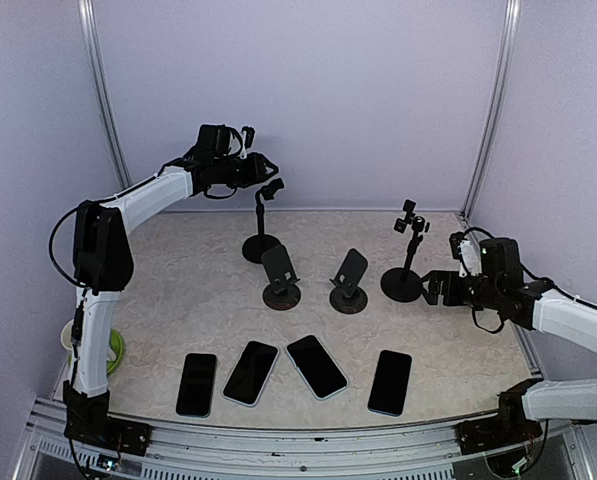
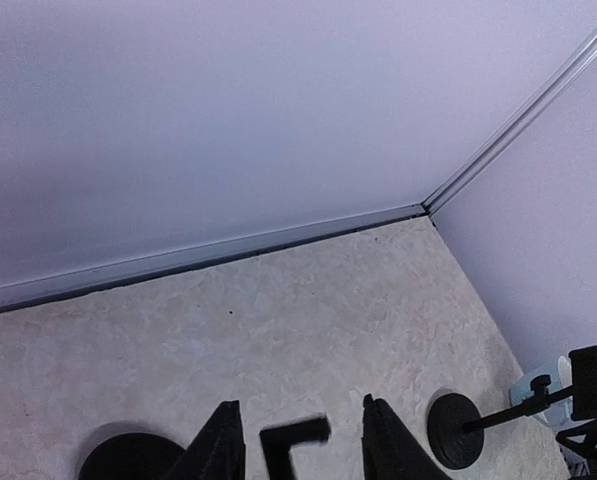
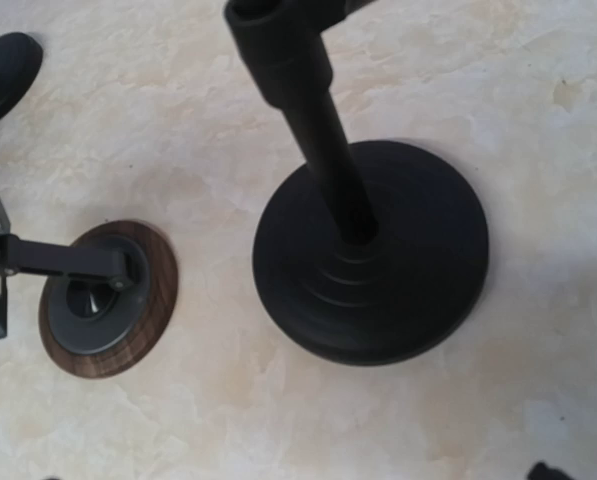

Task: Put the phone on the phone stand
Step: Move the phone stand to the center of the board, then pick up the phone stand from the center of the board.

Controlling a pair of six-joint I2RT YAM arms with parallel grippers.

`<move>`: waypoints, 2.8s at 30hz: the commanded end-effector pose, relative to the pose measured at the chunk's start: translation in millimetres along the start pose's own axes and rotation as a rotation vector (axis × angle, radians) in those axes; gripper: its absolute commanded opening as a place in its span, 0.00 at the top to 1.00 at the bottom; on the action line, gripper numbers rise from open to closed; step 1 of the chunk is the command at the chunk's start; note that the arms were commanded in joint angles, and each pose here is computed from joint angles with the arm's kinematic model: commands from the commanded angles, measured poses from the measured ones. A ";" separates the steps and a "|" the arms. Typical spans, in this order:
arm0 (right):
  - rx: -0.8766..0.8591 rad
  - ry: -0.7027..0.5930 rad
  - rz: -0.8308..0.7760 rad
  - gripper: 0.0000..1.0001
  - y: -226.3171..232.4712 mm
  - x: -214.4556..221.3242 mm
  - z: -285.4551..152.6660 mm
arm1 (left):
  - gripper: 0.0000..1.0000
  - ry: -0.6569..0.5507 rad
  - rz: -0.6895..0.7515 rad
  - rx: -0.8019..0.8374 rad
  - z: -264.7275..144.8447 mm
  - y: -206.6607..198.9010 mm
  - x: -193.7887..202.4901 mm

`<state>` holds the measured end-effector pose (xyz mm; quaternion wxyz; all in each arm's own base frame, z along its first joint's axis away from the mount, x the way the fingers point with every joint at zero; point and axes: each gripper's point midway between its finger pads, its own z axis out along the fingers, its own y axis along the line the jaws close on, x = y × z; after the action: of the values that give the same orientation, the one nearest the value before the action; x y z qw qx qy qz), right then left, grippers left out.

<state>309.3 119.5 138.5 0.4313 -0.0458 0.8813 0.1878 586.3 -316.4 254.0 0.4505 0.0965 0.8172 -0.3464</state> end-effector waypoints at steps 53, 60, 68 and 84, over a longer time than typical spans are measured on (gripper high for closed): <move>-0.034 -0.032 0.007 0.00 7.7 -1.8 -6.8 | 0.48 0.210 0.096 0.106 -78.0 -48.0 189.1; -0.036 -0.030 0.005 0.00 8.1 -2.7 -4.4 | 0.64 0.219 0.092 0.105 -79.5 -47.2 192.8; -0.030 -0.021 0.008 0.00 5.4 3.6 -2.0 | 0.76 0.230 0.092 0.100 -81.7 -44.8 198.6; -0.023 -0.017 0.012 0.00 2.2 11.8 -3.5 | 1.00 0.201 0.087 0.149 -89.8 -60.2 185.4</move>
<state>301.1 119.9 131.7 0.4323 -0.0417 0.8783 0.1998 395.3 -326.3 141.7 0.3527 0.1891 0.8441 -0.3569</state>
